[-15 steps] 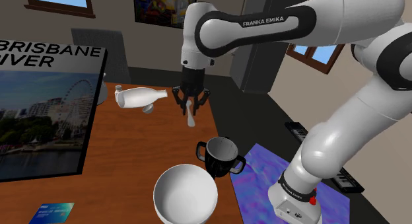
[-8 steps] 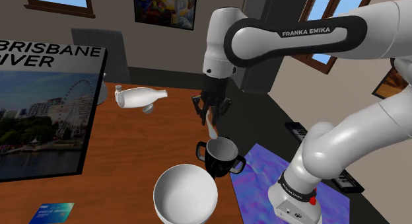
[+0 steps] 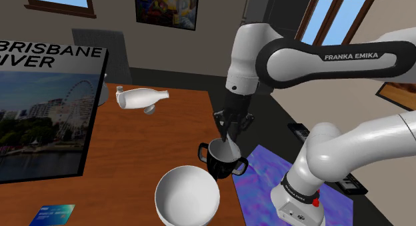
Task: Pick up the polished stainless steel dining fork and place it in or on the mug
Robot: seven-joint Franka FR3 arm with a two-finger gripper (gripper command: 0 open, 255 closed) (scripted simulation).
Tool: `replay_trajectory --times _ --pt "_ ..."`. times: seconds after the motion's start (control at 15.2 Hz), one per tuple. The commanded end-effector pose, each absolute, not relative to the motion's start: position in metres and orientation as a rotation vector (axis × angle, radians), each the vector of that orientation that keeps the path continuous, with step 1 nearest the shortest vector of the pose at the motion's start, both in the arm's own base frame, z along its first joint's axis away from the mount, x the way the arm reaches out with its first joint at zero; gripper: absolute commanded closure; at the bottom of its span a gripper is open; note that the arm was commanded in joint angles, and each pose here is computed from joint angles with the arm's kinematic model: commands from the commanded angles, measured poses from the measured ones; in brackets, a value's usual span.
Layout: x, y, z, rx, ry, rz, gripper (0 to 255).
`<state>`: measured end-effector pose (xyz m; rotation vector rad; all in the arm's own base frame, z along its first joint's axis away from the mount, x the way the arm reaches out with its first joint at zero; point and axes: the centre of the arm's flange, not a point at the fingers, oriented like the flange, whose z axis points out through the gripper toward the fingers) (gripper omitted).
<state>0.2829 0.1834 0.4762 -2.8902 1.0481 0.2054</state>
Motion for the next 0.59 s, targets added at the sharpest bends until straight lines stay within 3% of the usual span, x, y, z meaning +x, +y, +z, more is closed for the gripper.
replay_trajectory --times 0.0,0.53 --pt "0.282 0.182 0.466 -2.890 1.049 0.205 255" --pt "0.282 0.182 0.431 -2.890 1.049 0.205 255"
